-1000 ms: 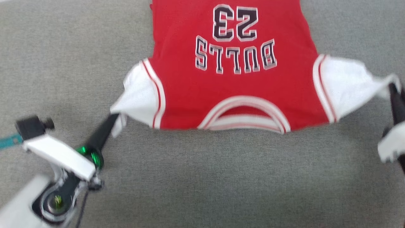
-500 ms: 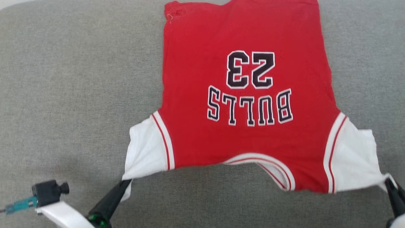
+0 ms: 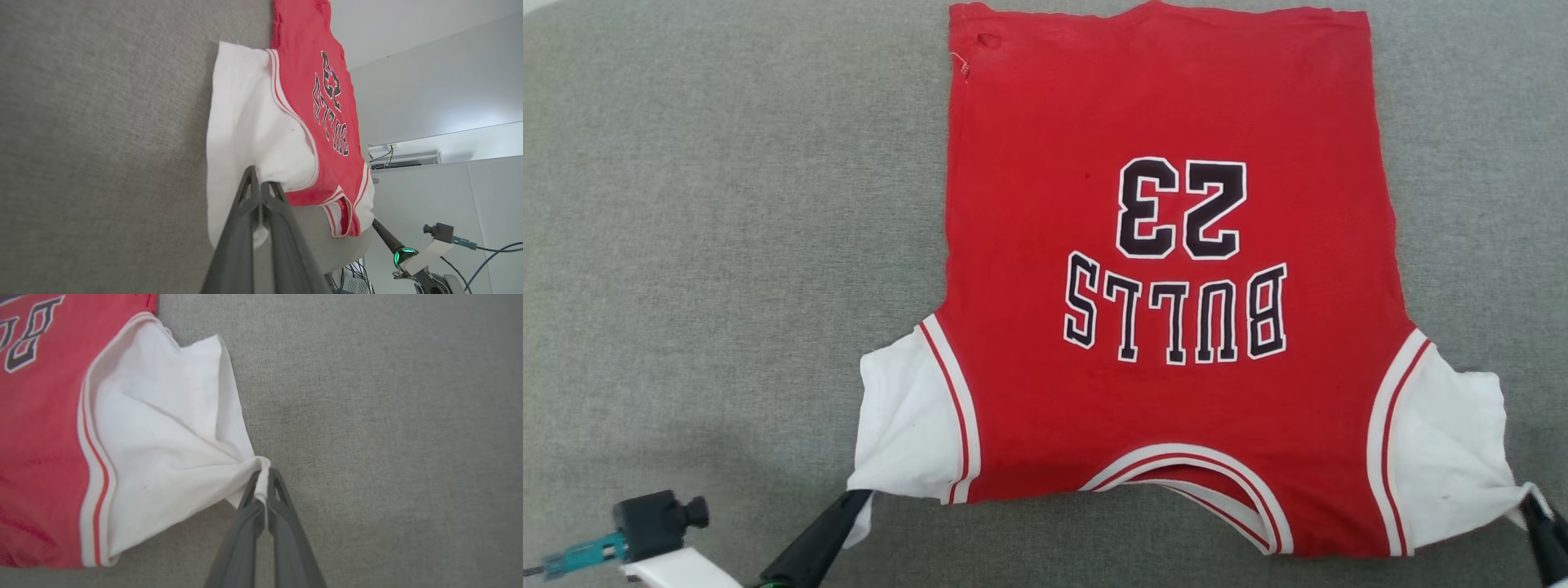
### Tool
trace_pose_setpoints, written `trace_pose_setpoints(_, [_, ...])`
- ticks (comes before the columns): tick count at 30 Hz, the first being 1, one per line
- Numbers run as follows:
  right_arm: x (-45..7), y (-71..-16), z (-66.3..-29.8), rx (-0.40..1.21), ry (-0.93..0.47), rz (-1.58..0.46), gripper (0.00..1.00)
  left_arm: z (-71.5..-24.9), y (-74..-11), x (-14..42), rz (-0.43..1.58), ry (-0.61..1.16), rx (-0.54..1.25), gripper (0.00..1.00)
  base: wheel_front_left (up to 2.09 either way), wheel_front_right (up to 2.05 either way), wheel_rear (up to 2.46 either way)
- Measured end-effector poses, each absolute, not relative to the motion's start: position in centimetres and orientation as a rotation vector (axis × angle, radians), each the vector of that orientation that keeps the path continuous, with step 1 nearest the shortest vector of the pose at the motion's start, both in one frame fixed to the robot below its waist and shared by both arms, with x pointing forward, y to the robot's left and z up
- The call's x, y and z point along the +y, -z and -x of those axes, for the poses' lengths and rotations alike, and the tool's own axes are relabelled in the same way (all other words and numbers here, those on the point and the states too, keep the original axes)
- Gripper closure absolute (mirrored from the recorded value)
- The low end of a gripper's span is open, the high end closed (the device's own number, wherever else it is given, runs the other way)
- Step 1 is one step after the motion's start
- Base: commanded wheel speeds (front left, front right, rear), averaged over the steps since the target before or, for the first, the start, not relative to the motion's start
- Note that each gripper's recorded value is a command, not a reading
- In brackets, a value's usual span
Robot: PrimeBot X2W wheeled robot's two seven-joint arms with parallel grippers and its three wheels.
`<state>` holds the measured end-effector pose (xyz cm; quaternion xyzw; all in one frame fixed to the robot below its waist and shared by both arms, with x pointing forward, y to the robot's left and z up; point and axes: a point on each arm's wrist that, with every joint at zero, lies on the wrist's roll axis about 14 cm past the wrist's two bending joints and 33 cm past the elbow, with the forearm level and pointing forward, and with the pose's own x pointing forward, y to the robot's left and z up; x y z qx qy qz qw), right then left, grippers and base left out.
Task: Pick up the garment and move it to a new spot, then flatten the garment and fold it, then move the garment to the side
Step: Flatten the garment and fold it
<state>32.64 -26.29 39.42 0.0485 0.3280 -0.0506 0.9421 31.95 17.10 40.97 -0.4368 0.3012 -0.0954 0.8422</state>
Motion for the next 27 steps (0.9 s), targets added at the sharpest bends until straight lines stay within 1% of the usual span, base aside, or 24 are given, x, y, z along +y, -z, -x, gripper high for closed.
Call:
trace_pose_setpoints(5, [-25.4,-36.8,-32.4,0.754,0.058,-0.067,1.00,-31.7,-39.5,16.8,0.895,0.203,0.680,1.00,0.00,0.00,0.00])
trace_pose_setpoints(10, [-24.7,-36.1,-32.8,0.747,0.042,-0.077,1.00,-31.9,-39.1,16.9,0.879,0.197,0.682,1.00,0.00,0.00,0.00])
trace_pose_setpoints(11, [-24.7,-36.1,-32.9,0.743,0.040,-0.068,0.64,-31.9,-39.0,17.0,0.871,0.193,0.678,1.00,0.00,0.00,0.00])
trace_pose_setpoints(12, [-24.9,-36.2,-33.1,0.739,0.037,-0.043,0.56,-32.0,-38.9,17.2,0.866,0.187,0.674,1.00,0.00,0.00,0.00])
trace_pose_setpoints(13, [-25.0,-36.3,-33.3,0.731,0.035,-0.023,0.00,-32.1,-38.8,17.2,0.865,0.186,0.672,1.00,0.00,0.00,0.00])
trace_pose_setpoints(16, [-25.4,-37.6,-34.3,0.691,0.040,0.007,0.00,-32.3,-39.2,16.9,0.866,0.197,0.657,1.00,0.00,0.00,0.00])
trace_pose_setpoints(21, [-26.4,-41.9,-37.0,0.620,0.031,0.099,0.00,-32.3,-39.6,16.8,0.841,0.213,0.630,1.00,0.00,0.00,0.00])
trace_pose_setpoints(24, [-26.5,-45.1,-39.9,0.573,0.009,0.147,0.00,-32.5,-39.8,16.5,0.837,0.229,0.619,1.00,0.00,0.00,0.00])
trace_pose_setpoints(27, [-26.5,-47.5,-43.6,0.539,-0.011,0.186,0.00,-33.2,-40.1,16.1,0.808,0.262,0.604,1.00,0.00,0.00,0.00])
